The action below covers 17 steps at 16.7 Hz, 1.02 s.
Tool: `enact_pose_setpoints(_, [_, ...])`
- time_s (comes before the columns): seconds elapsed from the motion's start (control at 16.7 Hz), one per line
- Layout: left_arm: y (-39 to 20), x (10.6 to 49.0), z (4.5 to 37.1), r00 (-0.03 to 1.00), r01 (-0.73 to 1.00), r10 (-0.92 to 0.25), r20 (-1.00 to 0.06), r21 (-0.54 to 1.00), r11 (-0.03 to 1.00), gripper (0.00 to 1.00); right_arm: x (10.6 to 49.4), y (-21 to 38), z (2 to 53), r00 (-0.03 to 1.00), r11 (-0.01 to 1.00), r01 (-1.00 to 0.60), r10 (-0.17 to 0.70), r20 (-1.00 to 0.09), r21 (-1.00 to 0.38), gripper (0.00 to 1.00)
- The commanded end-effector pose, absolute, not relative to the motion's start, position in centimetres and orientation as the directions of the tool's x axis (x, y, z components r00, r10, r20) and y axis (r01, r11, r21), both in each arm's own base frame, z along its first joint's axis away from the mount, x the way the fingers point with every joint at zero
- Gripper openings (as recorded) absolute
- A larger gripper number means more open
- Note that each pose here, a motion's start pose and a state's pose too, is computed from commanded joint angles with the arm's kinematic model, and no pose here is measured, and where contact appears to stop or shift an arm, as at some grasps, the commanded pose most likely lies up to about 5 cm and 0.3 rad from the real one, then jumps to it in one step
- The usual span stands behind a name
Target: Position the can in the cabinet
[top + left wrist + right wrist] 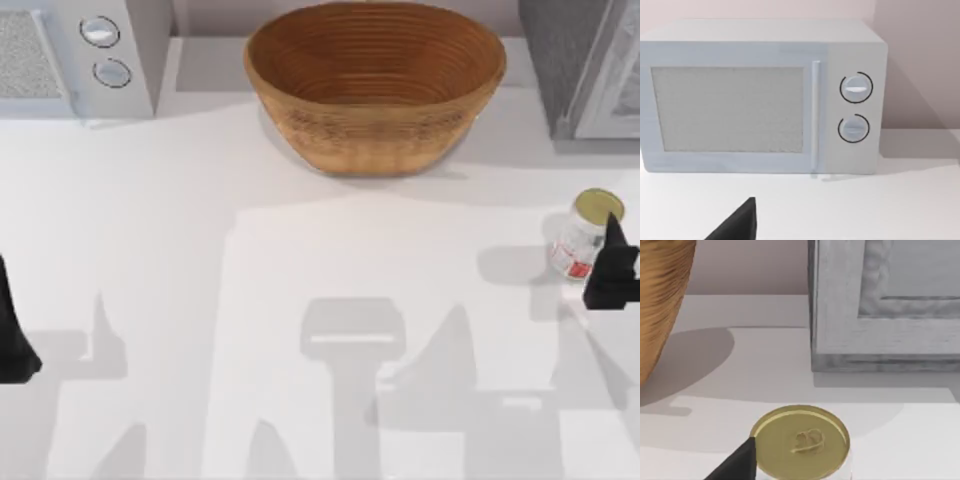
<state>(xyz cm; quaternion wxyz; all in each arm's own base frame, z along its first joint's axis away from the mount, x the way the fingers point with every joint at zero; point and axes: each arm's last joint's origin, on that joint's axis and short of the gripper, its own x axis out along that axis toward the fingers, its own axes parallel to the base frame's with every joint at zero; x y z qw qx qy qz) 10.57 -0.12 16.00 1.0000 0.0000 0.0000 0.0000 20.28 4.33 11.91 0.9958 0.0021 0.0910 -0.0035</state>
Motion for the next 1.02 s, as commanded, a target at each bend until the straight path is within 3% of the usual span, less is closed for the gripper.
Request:
enact_pose_setpoints(0.48, [-0.1,10.6,16.0,1.000,0.000,0.000,0.000,0.000,1.000,1.00,21.8,7.0,5.7,0.977,1.000,0.010,-0.011,-0.213,-0.006,1.00])
enact_pose_setpoints(1.02, [-0.1,10.6,16.0,1.000,0.000,0.000,0.000,0.000,1.000,1.00,21.8,7.3,4.6,0.980,1.000,0.014,-0.013,-0.197,-0.001,1.00])
